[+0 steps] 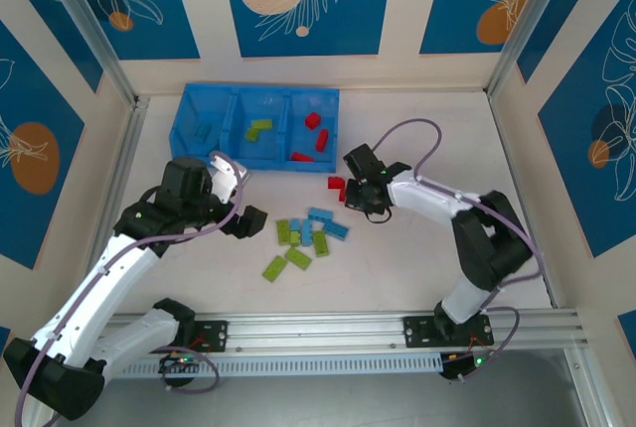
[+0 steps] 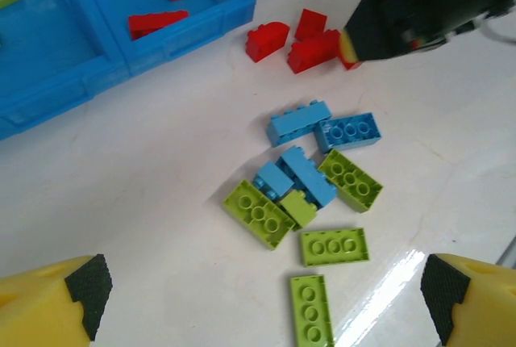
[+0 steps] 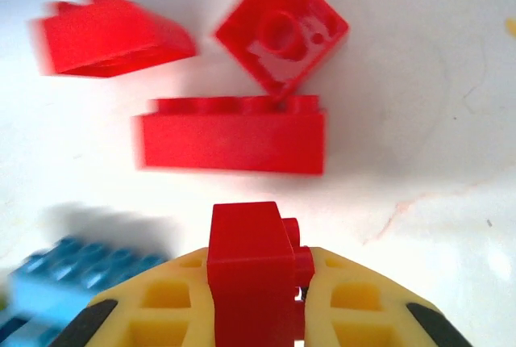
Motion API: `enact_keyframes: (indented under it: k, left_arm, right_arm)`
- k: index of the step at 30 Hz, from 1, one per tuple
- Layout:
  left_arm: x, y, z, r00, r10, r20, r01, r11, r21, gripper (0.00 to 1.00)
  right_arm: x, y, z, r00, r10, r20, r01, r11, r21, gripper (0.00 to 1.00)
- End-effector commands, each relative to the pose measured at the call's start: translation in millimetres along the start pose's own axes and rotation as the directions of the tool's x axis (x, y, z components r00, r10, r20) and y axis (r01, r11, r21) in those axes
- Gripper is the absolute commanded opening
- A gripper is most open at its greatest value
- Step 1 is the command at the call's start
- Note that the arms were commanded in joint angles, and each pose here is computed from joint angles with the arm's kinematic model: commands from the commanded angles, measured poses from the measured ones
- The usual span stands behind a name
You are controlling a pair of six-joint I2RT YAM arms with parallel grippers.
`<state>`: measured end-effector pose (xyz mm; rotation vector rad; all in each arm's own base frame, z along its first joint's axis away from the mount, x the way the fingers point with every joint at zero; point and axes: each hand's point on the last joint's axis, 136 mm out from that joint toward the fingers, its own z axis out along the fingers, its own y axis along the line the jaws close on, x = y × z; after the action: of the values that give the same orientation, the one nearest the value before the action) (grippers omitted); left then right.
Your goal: Sort the legos into containers by color
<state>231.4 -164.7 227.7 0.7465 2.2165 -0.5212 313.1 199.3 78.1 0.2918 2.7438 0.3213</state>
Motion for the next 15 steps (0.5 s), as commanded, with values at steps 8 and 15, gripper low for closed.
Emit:
enact_keyframes:
  k: [8,15]
  left_arm:
    - [8.0,15.7,1.8,0.999,0.025,-0.033,-0.028,0.996,-0.088,1.00]
    - [13.2,23.3,2.1,0.998,0.021,-0.051,-0.028,0.991,-0.130,1.00]
  right_arm:
    - [-44.6,133.1,-88.1,0.843,-0.423,0.332,0.489,0.860,-0.145,0.18]
    - [-127.6,157.8,-12.8,0.815,-0.488,0.314,0.494,0.867,0.065,0.18]
